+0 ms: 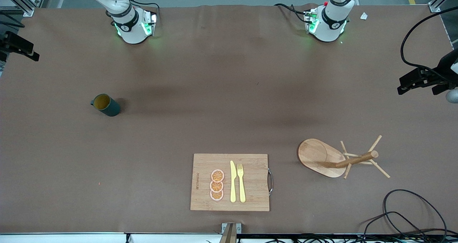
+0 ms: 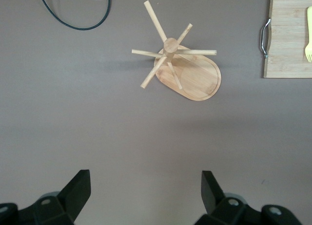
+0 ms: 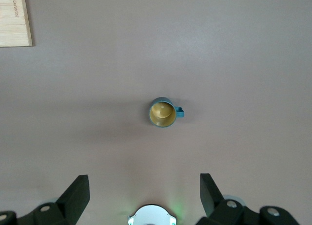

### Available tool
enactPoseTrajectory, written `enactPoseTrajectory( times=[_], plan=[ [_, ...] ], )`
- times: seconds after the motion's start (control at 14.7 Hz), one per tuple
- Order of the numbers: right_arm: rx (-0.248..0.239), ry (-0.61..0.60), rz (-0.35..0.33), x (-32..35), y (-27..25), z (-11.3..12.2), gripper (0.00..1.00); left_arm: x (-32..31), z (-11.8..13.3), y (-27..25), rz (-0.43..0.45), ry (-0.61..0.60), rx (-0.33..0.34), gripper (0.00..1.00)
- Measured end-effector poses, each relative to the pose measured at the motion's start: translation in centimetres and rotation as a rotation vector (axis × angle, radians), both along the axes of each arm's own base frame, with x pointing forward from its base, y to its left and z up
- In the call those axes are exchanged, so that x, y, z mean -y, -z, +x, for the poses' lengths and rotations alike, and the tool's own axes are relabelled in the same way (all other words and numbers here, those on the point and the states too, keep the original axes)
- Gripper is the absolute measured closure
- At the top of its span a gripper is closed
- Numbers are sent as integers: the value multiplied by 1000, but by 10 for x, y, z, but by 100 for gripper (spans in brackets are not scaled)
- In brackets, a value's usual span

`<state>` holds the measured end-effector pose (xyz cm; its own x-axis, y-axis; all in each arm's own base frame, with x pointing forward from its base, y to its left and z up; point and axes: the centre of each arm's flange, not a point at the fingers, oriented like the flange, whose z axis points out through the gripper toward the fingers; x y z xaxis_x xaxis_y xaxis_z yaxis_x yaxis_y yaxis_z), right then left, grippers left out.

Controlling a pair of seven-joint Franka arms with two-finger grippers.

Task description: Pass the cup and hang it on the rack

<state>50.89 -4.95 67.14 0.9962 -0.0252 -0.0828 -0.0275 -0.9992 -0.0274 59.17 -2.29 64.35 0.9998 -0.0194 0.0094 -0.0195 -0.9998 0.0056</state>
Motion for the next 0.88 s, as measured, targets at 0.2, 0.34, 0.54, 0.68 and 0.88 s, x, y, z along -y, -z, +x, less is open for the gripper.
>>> enactPoseTrajectory(
  times=[0.2,0.34,0.54,0.68,0.88],
  plan=[
    [5,-12,1,0,0,1,0,0,0,0,0,0,0,0],
    [5,-17,1,0,0,1,0,0,0,0,0,0,0,0],
    [8,-19,1,-1,-2,0,0,0,0,0,0,0,0,0],
    [8,-21,1,-2,-2,0,0,0,0,0,0,0,0,0],
    [5,-22,0,-3,2,3,0,0,0,0,0,0,0,0]
  ],
)
